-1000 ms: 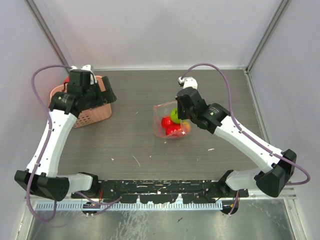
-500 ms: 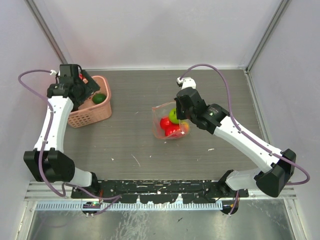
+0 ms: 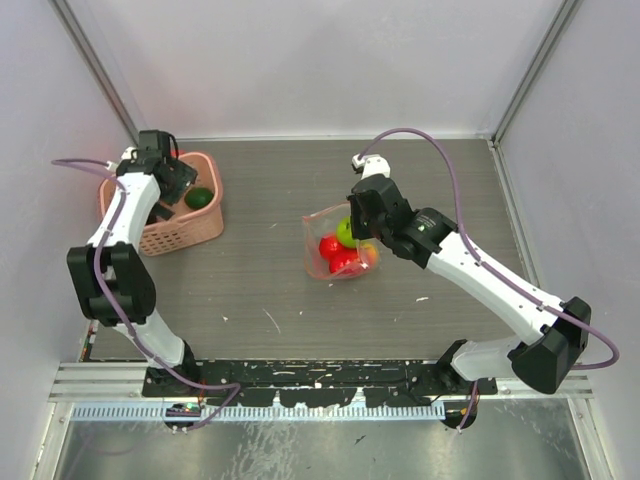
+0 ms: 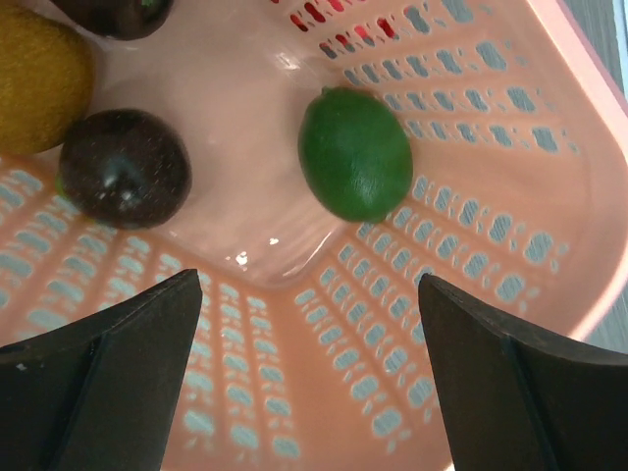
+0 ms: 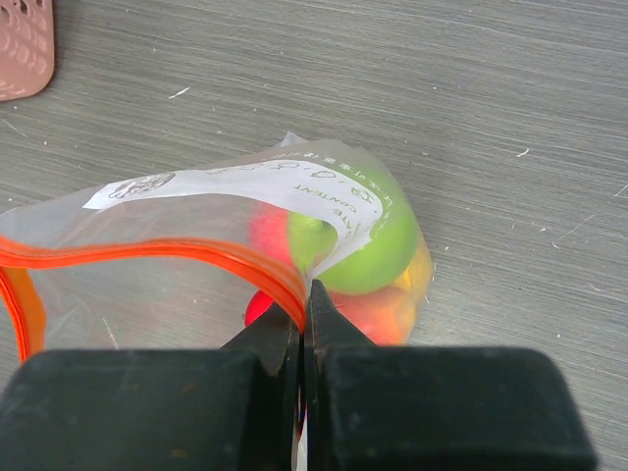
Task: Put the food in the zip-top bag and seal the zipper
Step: Pick up the fake fruit from the bin.
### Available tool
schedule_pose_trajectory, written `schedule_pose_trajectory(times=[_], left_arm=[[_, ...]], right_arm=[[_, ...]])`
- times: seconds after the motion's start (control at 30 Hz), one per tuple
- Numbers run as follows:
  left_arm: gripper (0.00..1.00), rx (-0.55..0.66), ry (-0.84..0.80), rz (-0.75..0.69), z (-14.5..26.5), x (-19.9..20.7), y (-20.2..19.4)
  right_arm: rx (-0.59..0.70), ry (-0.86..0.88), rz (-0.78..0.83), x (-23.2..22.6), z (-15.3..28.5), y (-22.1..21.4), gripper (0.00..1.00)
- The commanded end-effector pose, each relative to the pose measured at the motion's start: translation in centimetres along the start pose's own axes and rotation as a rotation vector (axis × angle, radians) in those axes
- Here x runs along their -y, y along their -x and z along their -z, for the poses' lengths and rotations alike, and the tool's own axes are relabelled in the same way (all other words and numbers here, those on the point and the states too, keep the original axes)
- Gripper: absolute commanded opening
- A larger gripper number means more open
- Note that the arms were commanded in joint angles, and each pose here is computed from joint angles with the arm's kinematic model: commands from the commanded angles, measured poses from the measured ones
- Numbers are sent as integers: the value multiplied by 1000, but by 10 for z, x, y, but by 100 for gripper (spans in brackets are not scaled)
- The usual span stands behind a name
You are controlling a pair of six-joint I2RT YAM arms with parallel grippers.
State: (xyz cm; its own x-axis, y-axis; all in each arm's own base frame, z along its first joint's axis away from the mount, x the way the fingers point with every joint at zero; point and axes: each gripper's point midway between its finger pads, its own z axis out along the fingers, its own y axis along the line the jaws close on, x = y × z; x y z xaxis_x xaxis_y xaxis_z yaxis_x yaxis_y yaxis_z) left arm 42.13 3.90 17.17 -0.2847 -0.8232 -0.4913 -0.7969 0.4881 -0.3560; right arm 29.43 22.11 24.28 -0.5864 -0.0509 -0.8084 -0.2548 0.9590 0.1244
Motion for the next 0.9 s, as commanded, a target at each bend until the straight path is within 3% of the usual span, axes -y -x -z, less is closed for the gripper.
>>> schedule_pose_trajectory(times=[0.0, 0.27, 0.63, 0.87], left_arm=[[92, 43, -31, 87, -16, 19, 16], [92, -21, -28, 143, -54, 30, 4], [81, -36, -7, 179, -94, 34, -7], [80, -52, 25, 172, -120, 28, -18]], right_arm=[[70, 44, -19, -10, 0, 22, 0], [58, 43, -15, -11, -4, 19, 0], [33, 39, 0, -14, -14, 15, 0], [25, 41, 0, -15, -16, 13, 0]])
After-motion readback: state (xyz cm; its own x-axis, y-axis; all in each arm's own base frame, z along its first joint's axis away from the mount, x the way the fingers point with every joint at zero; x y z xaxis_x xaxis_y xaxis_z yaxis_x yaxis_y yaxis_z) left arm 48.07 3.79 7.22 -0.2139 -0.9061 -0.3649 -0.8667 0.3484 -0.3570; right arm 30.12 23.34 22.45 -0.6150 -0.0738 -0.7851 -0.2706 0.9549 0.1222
